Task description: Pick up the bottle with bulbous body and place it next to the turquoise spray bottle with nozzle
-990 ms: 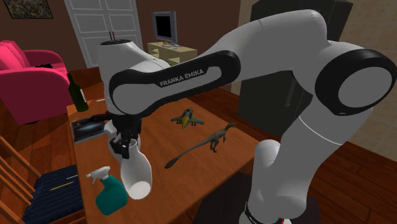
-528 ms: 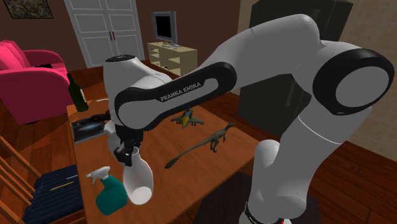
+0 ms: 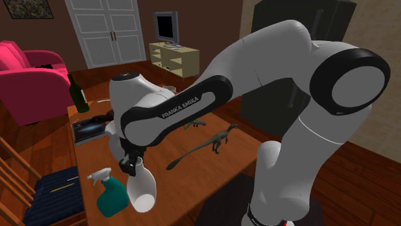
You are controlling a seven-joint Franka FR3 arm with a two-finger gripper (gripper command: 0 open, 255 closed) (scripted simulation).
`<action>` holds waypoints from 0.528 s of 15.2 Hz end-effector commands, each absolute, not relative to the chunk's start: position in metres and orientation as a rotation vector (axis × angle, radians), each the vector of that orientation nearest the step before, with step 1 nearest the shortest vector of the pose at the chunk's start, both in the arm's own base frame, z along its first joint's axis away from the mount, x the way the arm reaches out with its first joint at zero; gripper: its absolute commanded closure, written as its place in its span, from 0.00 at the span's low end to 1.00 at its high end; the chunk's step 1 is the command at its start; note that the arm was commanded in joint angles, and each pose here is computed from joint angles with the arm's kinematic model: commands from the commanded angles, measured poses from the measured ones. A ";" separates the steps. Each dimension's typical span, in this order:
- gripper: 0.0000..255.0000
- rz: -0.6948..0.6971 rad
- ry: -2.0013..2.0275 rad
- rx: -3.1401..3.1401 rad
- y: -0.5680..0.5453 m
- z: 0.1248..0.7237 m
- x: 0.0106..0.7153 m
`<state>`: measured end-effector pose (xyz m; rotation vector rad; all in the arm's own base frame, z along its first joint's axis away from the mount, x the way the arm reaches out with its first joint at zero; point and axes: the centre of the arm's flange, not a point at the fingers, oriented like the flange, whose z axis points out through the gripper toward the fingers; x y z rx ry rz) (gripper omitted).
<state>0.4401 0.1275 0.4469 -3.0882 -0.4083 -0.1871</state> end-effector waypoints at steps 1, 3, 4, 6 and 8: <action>1.00 -0.189 -0.408 -3.088 0.128 0.436 0.440; 1.00 -0.189 -0.408 -3.088 0.128 0.433 0.440; 1.00 -0.189 -0.408 -3.088 0.128 0.433 0.440; 1.00 -0.189 -0.408 -3.088 0.128 0.433 0.440; 1.00 -0.189 -0.408 -3.088 0.128 0.433 0.440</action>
